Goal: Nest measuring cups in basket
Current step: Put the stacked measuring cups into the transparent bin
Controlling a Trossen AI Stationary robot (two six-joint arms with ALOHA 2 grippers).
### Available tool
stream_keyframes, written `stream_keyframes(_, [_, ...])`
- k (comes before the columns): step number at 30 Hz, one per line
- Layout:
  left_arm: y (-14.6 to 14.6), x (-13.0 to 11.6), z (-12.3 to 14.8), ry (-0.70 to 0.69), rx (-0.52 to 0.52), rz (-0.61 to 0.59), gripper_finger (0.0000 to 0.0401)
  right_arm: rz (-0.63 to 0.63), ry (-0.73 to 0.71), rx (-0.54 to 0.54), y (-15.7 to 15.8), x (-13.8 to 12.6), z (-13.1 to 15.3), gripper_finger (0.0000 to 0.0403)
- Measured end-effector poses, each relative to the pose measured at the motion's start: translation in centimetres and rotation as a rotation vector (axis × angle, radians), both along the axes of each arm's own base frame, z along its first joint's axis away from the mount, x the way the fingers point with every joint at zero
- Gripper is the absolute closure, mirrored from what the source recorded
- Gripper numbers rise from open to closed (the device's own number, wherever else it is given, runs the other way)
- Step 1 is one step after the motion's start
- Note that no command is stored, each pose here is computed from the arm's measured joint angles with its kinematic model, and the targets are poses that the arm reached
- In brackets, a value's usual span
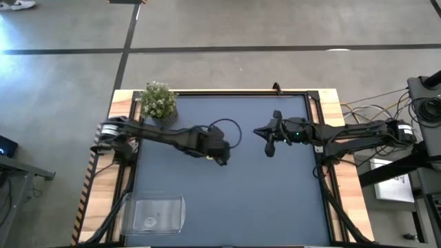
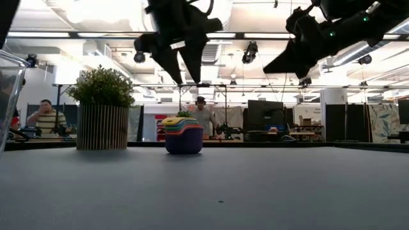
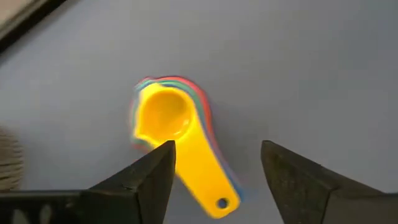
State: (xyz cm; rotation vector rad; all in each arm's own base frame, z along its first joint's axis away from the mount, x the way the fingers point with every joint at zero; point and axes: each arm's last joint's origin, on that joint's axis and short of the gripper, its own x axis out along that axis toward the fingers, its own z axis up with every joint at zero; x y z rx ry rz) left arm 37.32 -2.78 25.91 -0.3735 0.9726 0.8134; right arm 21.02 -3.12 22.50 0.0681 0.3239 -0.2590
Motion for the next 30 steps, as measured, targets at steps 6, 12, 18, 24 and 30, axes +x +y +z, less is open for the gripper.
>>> stream_keyframes(6, [-0.5, 2.5, -0.4, 0.140, 0.003, 0.046, 0.0143, 0.057, 0.083, 0.054, 0.3, -0.3, -1.0, 0.0394])
stream_keyframes(12, [-1.3, 3.1, -1.5, 0.146, -0.032, 0.084, 0.0088, 0.119, 0.098, 0.086, 0.7, -0.5, -1.6, 0.0394])
stream_keyframes(18, [-2.1, 2.2, -1.9, 0.130, -0.068, 0.144, 0.0055, 0.139, 0.106, 0.100, 1.2, -0.6, -2.0, 0.0394])
stream_keyframes(24, [-1.3, 1.8, -4.8, 0.149, -0.131, 0.192, 0.0046, 0.156, 0.105, 0.105, 1.6, -0.6, -2.0, 0.0394])
stream_keyframes(30, [-1.0, 0.6, -5.0, 0.077, -0.150, 0.216, 0.0050, 0.156, 0.100, 0.103, 1.6, -0.6, -1.9, 0.0394])
